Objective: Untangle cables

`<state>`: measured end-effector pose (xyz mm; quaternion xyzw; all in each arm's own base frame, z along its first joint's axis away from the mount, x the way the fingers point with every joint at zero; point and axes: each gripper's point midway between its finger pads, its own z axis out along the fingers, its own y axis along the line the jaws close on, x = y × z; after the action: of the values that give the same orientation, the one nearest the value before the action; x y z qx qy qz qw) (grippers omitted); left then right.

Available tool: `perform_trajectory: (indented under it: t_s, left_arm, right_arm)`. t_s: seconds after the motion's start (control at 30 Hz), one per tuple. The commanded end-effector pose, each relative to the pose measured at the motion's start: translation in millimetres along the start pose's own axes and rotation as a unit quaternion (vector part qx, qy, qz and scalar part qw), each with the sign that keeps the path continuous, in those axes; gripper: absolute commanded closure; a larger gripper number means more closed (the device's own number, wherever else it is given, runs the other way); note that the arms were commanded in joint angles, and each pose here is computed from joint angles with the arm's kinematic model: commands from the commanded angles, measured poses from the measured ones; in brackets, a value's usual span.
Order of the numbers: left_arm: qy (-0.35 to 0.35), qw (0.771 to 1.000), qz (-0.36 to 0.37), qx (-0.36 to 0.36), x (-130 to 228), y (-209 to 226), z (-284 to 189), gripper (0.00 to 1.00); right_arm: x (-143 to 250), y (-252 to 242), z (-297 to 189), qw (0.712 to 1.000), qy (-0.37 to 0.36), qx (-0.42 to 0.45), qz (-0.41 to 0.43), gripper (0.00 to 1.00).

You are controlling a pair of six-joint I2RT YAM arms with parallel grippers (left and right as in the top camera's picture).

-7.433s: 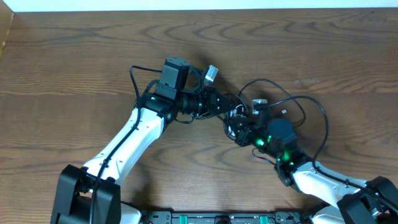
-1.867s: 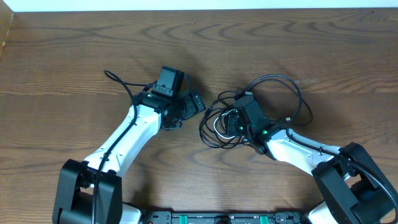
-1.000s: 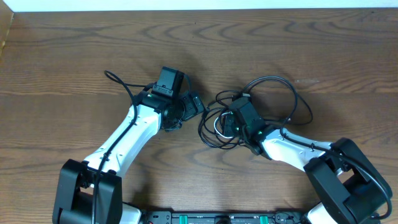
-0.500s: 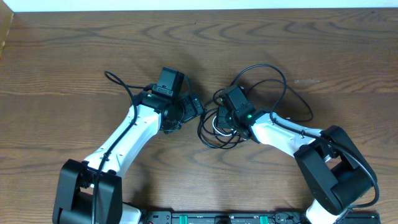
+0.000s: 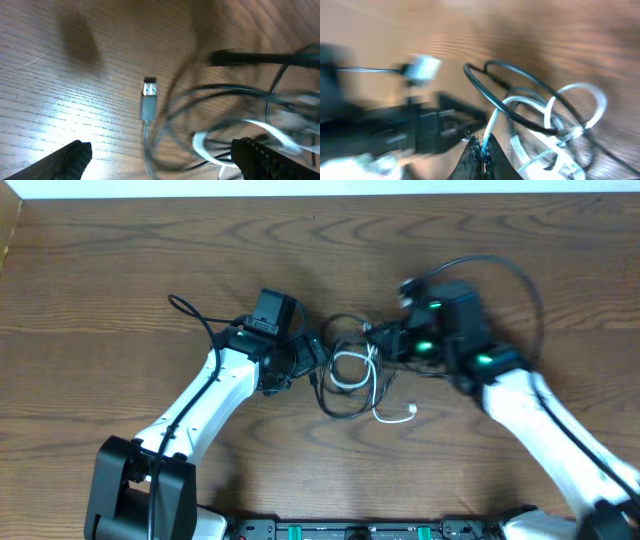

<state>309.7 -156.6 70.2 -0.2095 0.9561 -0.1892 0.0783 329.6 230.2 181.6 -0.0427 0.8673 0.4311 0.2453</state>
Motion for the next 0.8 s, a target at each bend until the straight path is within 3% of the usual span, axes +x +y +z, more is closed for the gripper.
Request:
perform_trajectory:
  t_s: [0.0, 0.2, 0.3, 0.53, 0.77]
  left_arm:
    - [0.004, 1.000, -0.004, -0.005, 1, 3, 2, 0.04]
    - [0.011, 1.000, -0.017, 0.004, 3, -1, 2, 0.04]
    - [0.042, 0.997, -0.008, 0.064, 11, -24, 0, 0.04]
    - [0.043, 0.952, 0.178, 0.247, 15, -94, -22, 0.04]
    - [0.023, 0.933, 0.256, 0.253, 19, -100, -22, 0.05]
  right_arm:
    - [-1, 41, -36, 0.993, 0.019, -0.115, -0.021, 0.99]
    - [-18, 39, -65, 0.991, -0.012, -0.134, -0.021, 0.99]
    - [-17, 32, -61, 0.992, -0.008, -0.123, -0.009, 0.99]
    - [0, 14, -51, 0.994, 0.031, -0.099, 0.043, 0.99]
    - [6, 22, -53, 0.989, 0.050, -0.120, 0.075, 0.99]
